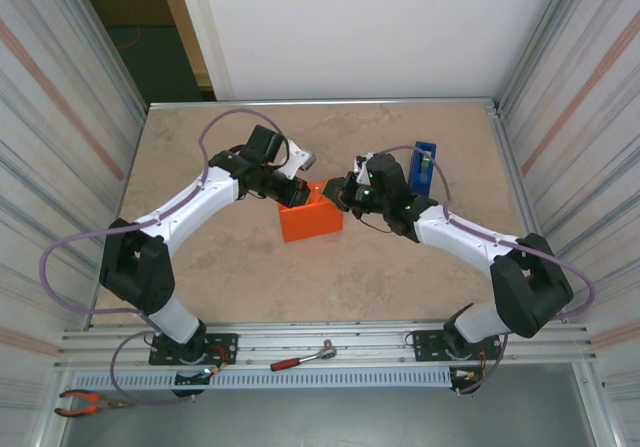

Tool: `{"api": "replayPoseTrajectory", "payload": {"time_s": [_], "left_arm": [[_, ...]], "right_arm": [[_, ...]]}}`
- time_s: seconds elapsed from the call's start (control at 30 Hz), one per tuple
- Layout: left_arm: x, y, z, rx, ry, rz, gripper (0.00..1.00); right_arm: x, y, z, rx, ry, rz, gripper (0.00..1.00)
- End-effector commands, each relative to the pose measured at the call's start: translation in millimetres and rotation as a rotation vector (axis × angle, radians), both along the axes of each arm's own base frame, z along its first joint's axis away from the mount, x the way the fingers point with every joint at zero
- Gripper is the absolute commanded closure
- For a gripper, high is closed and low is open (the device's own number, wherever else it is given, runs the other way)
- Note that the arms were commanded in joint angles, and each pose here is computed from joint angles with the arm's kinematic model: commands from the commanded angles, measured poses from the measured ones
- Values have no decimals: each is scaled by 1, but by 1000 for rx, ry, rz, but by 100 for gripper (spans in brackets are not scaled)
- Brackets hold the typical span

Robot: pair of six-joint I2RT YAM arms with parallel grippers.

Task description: Wrap the gift box in paper

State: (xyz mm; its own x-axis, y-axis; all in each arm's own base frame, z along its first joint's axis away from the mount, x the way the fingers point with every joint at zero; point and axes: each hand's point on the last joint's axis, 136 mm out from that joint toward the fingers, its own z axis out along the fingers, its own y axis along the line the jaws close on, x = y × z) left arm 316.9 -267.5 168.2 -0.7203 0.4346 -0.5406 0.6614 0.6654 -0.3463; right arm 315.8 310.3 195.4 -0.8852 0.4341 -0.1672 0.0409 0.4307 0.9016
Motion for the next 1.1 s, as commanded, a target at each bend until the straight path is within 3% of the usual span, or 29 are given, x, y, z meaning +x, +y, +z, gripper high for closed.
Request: {"api": "replayPoseTrajectory", "payload": {"time_s": [0.0, 0.77, 1.07], "left_arm": [[-24, 16, -57, 153, 133, -9, 100], [-26, 14, -59, 155, 137, -16, 100], [-27, 13, -59, 154, 137, -18, 100]], "right_arm": [[7, 4, 5, 22, -7, -29, 100], [9, 15, 2, 31, -6, -14, 100], [6, 11, -33, -110, 42, 19, 100]]}}
